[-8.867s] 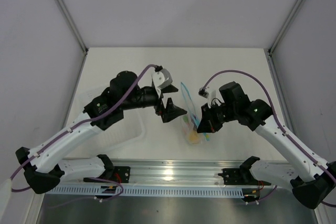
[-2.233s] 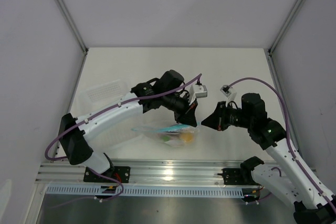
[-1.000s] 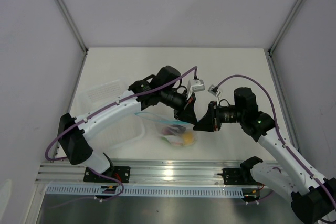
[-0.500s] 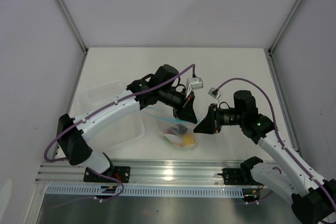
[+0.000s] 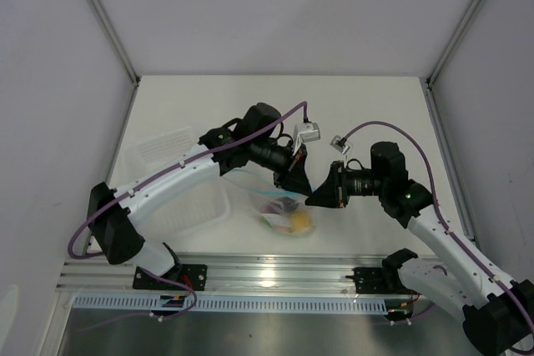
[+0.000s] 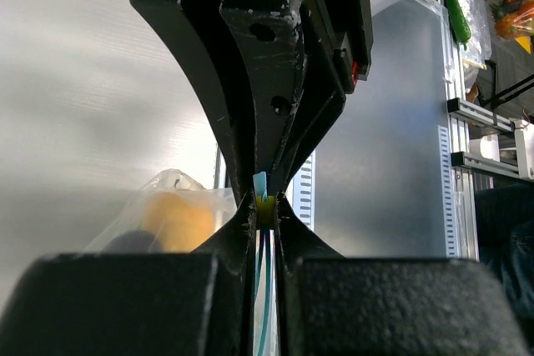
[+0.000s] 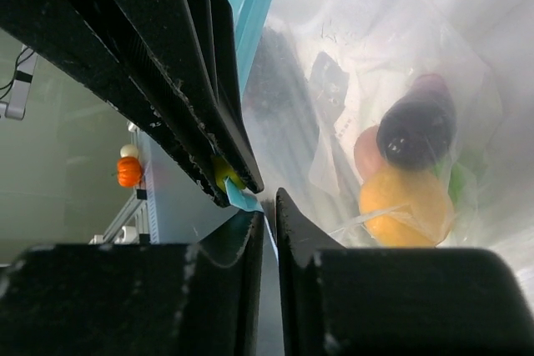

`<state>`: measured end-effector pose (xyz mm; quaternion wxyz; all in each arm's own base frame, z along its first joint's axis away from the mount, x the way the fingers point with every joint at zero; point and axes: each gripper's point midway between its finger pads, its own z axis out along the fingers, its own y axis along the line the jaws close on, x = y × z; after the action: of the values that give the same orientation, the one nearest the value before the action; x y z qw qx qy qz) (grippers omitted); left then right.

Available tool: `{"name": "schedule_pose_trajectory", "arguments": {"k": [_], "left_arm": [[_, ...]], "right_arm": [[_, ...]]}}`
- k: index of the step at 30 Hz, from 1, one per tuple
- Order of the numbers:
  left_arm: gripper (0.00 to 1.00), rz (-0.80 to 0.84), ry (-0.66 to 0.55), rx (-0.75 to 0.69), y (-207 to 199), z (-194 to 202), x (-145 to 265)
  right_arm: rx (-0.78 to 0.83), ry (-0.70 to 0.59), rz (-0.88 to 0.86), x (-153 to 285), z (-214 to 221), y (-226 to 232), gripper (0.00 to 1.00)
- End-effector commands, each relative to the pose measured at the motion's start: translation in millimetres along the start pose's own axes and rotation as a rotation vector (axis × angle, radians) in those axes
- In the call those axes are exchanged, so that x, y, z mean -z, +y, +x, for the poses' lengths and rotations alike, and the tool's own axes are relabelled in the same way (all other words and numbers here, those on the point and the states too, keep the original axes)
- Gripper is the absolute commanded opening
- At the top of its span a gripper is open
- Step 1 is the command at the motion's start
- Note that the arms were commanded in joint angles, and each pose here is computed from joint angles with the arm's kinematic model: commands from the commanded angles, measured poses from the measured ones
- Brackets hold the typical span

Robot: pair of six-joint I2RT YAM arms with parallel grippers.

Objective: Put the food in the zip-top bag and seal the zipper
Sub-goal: Zip the zipper food storage bag at the center of the board.

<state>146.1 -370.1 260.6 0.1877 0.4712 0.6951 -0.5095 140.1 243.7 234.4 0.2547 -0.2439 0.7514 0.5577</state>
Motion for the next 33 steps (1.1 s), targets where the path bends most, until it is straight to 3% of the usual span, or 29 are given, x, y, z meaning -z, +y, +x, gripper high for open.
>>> {"name": "schedule_pose_trajectory", "arguments": {"k": [1,4,9,16,33], "left_arm": [[0.0,0.037,-0.04,-0.032,-15,-9,10],[0.01,0.036,-0.041,-0.026,-14,-10,9],[0.01,-0.037,-0.033,-0.003,-3,-12,10],[0.01,-0.149,-0.035,0.003,10,-13,17],[0.03,-0.069,-0.066,0.028,-11,-5,20]], "right_arm": [[0.055,-0.037,-0.035,-1,-16,10,0.11],[0.054,-0.043,-0.046,0,-17,14,0.0],[0.054,-0.093,-0.008,3,-24,14,0.0],[0.017,-0.283,0.088,13,-41,6,0.0],[-0.049,-0.423,0.139,21,-49,-6,0.0]]}}
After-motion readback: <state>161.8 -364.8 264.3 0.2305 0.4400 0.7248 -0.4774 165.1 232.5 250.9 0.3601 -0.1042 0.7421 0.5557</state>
